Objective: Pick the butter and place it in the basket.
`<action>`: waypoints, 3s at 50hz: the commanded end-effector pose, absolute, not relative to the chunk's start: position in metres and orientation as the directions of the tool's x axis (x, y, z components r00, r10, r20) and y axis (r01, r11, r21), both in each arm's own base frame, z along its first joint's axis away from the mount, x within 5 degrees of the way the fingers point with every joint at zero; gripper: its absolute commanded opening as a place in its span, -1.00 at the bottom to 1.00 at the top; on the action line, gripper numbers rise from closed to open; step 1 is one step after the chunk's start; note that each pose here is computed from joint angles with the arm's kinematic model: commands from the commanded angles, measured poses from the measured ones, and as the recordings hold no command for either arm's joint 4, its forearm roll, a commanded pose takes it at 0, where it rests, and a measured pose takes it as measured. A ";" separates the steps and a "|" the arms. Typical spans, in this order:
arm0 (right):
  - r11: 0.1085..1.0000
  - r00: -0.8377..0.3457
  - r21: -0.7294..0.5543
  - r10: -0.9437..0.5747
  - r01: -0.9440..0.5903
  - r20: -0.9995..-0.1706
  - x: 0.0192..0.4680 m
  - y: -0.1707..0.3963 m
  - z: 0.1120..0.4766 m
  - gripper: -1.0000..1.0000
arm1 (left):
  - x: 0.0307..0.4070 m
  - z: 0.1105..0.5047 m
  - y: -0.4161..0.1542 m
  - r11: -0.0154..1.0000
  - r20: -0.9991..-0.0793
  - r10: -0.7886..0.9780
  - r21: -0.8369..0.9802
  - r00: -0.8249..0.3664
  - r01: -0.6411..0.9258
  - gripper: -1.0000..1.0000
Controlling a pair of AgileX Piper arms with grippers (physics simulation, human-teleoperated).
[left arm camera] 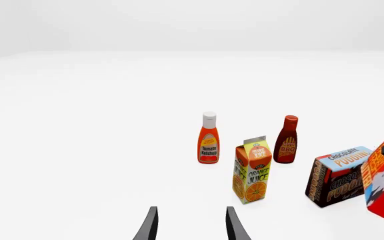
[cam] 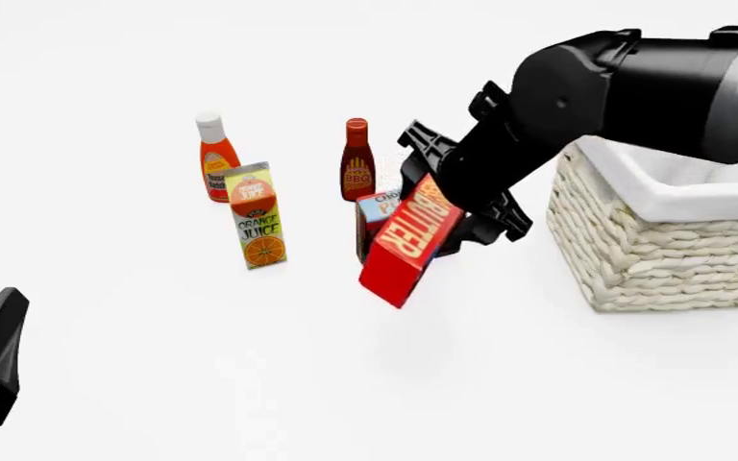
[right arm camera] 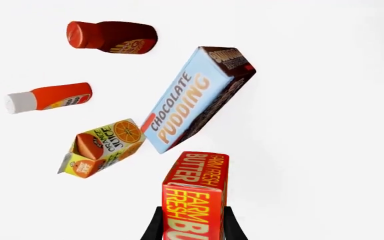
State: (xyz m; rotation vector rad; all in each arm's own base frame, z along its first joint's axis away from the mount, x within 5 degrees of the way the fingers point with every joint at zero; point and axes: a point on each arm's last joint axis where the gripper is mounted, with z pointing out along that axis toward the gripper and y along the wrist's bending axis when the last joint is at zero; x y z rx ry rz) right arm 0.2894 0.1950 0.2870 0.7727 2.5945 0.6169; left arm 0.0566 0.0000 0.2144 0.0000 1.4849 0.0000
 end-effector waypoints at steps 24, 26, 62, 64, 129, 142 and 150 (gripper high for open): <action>0.701 -0.711 0.596 0.642 0.392 -0.288 0.297 0.158 0.355 -1.00 | 0.057 0.214 0.000 1.000 -0.996 0.000 0.000 0.086 0.000 1.00; 0.699 -0.707 0.600 0.644 0.389 -0.292 0.297 0.156 0.359 -1.00 | 0.057 0.214 0.000 1.000 -0.996 0.000 0.000 0.086 0.000 1.00; 0.647 -0.613 0.658 0.712 0.385 -0.343 0.287 0.113 0.418 -1.00 | 0.057 0.214 0.000 1.000 -0.996 0.000 0.000 0.086 0.000 1.00; 0.646 -0.610 0.659 0.714 0.385 -0.344 0.287 0.111 0.420 -1.00 | 0.057 0.214 0.000 1.000 -0.996 0.000 0.000 0.086 0.000 1.00; 0.521 -0.399 0.685 0.848 0.509 -0.349 0.283 0.036 0.441 -1.00 | 0.057 0.214 0.000 1.000 -0.996 0.000 0.000 0.086 0.000 1.00; 0.508 -0.366 0.674 0.860 0.537 -0.356 0.287 0.021 0.432 -1.00 | 0.057 0.214 0.000 1.000 -0.996 0.000 0.000 0.086 0.000 1.00; 0.500 -0.345 0.668 0.865 0.551 -0.363 0.290 0.012 0.428 -1.00 | 0.057 0.214 0.000 1.000 -0.996 0.000 0.000 0.086 0.000 1.00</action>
